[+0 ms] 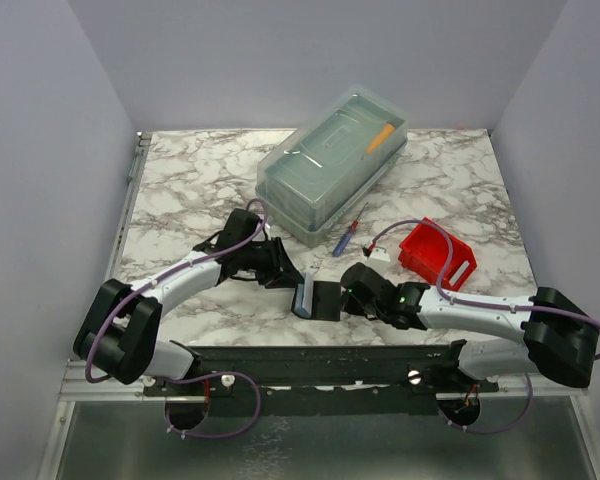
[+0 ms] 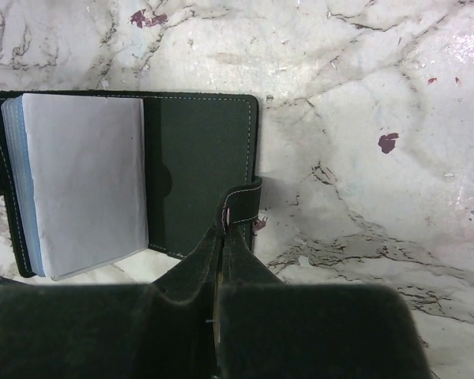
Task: Put the credit cards into the card holder
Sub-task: Open the card holder at the center of the board.
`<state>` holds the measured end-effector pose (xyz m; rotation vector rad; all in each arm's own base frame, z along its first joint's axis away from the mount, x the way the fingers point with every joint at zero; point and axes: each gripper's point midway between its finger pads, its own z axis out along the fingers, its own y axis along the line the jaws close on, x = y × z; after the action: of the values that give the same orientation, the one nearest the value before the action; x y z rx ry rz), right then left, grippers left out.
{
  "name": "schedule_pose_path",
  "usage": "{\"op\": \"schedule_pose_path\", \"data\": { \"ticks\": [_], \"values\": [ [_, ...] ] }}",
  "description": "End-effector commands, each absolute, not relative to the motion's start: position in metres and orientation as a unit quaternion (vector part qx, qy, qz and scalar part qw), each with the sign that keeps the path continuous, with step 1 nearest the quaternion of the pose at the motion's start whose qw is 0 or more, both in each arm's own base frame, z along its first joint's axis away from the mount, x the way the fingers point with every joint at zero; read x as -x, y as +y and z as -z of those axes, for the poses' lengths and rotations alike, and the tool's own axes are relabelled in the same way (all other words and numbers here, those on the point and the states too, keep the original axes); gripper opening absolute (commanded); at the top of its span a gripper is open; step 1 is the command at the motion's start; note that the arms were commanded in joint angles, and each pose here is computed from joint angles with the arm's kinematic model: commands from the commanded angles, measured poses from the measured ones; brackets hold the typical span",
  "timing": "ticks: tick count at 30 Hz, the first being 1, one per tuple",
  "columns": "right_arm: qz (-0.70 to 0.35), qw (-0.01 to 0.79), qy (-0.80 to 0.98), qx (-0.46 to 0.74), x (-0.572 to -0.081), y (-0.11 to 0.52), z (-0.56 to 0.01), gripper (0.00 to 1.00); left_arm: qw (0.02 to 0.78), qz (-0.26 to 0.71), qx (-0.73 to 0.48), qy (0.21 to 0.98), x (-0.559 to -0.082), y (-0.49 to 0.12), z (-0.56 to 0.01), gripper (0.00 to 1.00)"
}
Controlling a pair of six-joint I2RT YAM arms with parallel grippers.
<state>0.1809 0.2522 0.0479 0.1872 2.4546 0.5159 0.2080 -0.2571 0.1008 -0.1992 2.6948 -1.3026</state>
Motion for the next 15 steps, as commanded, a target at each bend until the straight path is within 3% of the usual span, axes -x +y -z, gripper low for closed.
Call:
{"op": "schedule_pose_path", "data": {
  "ticks": [1,15],
  "values": [
    [-0.202,0.308,0.927,-0.074,-0.1821,0.2546,-0.0489,0.01,0.051,0.435,0.056,0.897,-0.2000,-0.2629,-0.0931,0.32],
    [-0.196,0.304,0.930,-0.070,-0.1818,0.2551,-0.0461,0.01,0.047,0.422,0.045,0.904,-0.1962,-0.2693,-0.0842,0.21]
  ]
}}
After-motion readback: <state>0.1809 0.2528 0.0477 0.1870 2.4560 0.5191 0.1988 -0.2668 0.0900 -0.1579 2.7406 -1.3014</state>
